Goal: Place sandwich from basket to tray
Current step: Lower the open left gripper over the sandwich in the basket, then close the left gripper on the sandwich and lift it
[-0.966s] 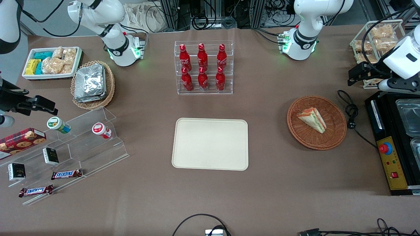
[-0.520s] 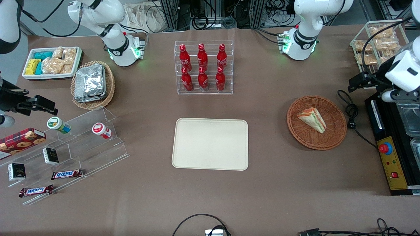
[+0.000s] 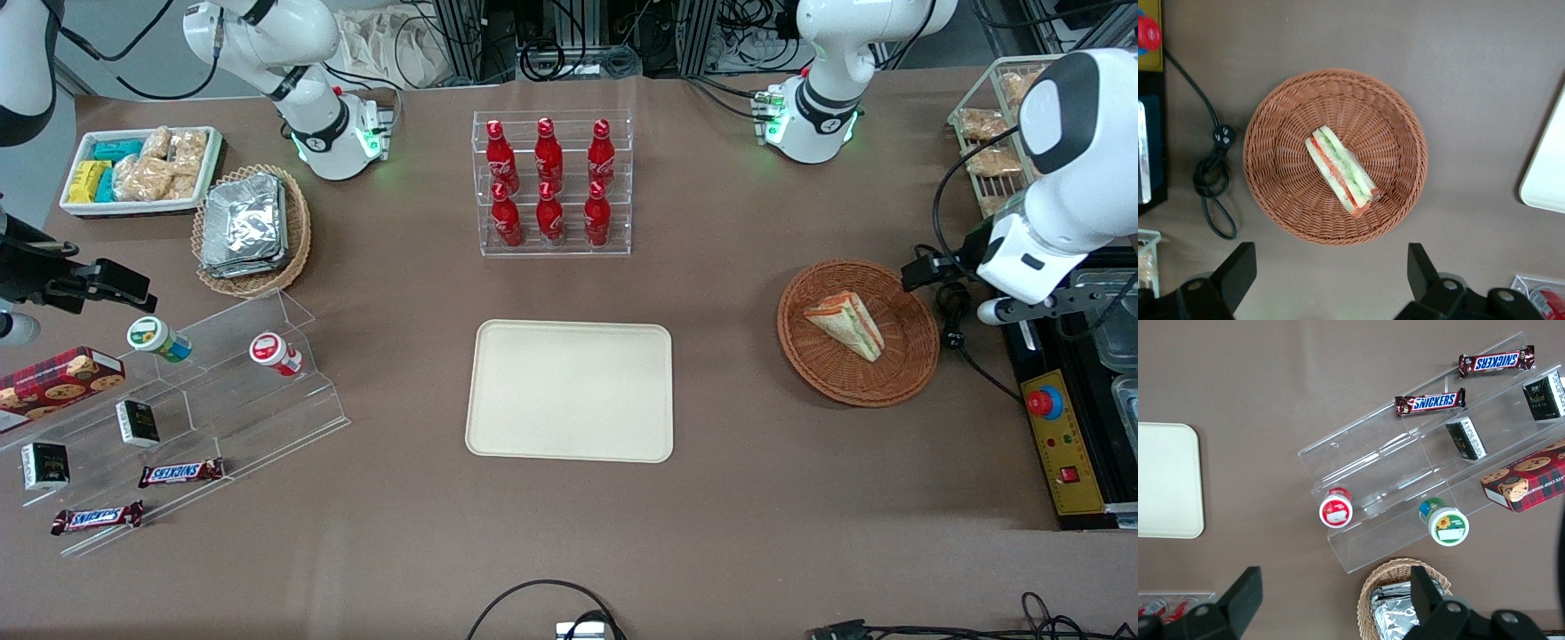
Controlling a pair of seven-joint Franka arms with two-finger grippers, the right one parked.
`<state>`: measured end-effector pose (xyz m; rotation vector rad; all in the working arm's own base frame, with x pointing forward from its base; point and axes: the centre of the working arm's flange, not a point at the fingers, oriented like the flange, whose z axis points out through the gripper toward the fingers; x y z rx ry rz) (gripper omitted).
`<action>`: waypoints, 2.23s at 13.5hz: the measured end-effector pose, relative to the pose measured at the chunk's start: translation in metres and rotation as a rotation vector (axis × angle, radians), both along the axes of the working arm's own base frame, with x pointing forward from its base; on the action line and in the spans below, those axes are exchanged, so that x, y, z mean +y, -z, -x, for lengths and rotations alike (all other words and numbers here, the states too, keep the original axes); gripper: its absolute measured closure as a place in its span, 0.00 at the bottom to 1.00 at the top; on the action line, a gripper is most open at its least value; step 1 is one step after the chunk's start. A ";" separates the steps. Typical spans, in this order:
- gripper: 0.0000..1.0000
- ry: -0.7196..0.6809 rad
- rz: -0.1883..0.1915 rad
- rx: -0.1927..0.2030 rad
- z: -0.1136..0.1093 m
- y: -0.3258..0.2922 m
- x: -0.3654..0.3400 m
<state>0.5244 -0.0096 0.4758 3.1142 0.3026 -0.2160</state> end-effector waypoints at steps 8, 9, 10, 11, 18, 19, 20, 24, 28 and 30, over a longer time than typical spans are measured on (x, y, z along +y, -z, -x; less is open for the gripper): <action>0.00 -0.222 -0.051 -0.007 0.032 0.085 -0.011; 0.00 -0.242 -0.073 -0.014 0.036 0.094 -0.014; 0.00 -0.264 -0.093 -0.024 0.040 0.103 -0.019; 0.00 -0.287 -0.106 -0.034 0.044 0.113 -0.025; 0.00 -0.364 -0.138 -0.107 0.067 0.162 -0.039; 0.00 -0.379 -0.133 -0.113 0.068 0.168 -0.038; 0.00 -0.398 -0.130 -0.117 0.069 0.175 -0.037; 0.00 -0.452 -0.130 -0.126 0.065 0.200 -0.039; 0.00 -0.457 -0.130 -0.120 0.064 0.221 -0.039; 0.05 -0.450 -0.140 -0.124 0.064 0.226 -0.038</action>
